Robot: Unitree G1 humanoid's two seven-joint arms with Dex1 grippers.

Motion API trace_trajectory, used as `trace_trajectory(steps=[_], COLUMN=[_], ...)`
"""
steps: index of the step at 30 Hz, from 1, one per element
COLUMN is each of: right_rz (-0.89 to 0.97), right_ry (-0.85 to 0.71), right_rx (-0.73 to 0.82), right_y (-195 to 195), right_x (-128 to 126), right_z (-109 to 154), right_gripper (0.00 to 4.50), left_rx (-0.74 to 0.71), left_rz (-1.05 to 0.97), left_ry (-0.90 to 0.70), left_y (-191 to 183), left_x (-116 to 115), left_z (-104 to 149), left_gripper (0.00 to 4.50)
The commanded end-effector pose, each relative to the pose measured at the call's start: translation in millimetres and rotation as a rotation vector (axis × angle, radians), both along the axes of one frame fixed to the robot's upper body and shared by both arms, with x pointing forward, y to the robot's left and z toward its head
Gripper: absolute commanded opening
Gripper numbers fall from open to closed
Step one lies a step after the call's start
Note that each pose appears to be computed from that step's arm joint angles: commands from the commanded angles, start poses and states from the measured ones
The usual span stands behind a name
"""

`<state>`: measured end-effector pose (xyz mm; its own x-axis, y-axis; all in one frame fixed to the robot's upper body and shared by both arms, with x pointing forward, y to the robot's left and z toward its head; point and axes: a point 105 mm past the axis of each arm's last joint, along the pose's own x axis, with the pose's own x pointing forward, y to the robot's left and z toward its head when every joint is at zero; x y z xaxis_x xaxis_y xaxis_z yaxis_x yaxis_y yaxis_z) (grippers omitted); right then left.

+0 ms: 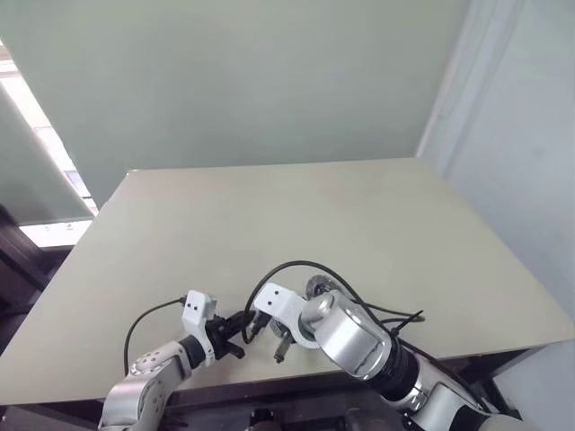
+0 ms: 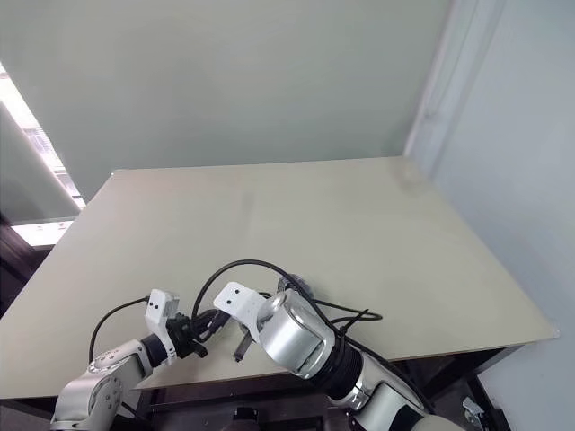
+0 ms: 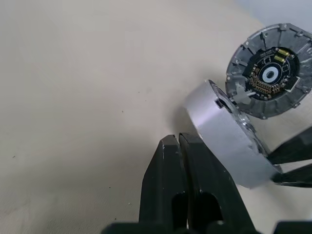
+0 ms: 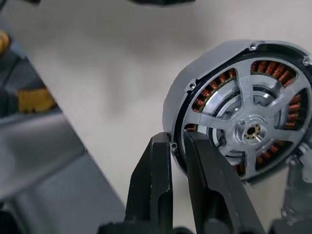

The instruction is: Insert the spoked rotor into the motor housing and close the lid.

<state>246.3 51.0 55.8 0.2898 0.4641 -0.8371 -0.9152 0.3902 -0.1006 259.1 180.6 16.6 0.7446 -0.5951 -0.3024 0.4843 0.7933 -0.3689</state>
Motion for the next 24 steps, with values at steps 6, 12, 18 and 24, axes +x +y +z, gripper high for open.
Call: trace_trajectory(steps=[6,12,18,24], right_rz=[-0.039,-0.112,-0.055,0.039], right_ry=[-0.033,-0.013,-0.043,-0.089], right_rx=[-0.009,0.035,0.12,0.274], right_y=[17,24,28,36], right_x=[0,4,6,2], right_z=[4,1,15,37], right_gripper=[0.09,0.09,0.09,0.09], left_rx=[-0.006,-0.012,0.002,0.017], left_rz=[-0.012,-0.017,0.002,0.051], left_ry=[-0.063,-0.067,-0.067,-0.071], left_y=[-7,-10,-1,17], left_x=[9,10,9,12], left_z=[11,11,11,15], left_gripper=[0.0,0.0,0.0,0.0])
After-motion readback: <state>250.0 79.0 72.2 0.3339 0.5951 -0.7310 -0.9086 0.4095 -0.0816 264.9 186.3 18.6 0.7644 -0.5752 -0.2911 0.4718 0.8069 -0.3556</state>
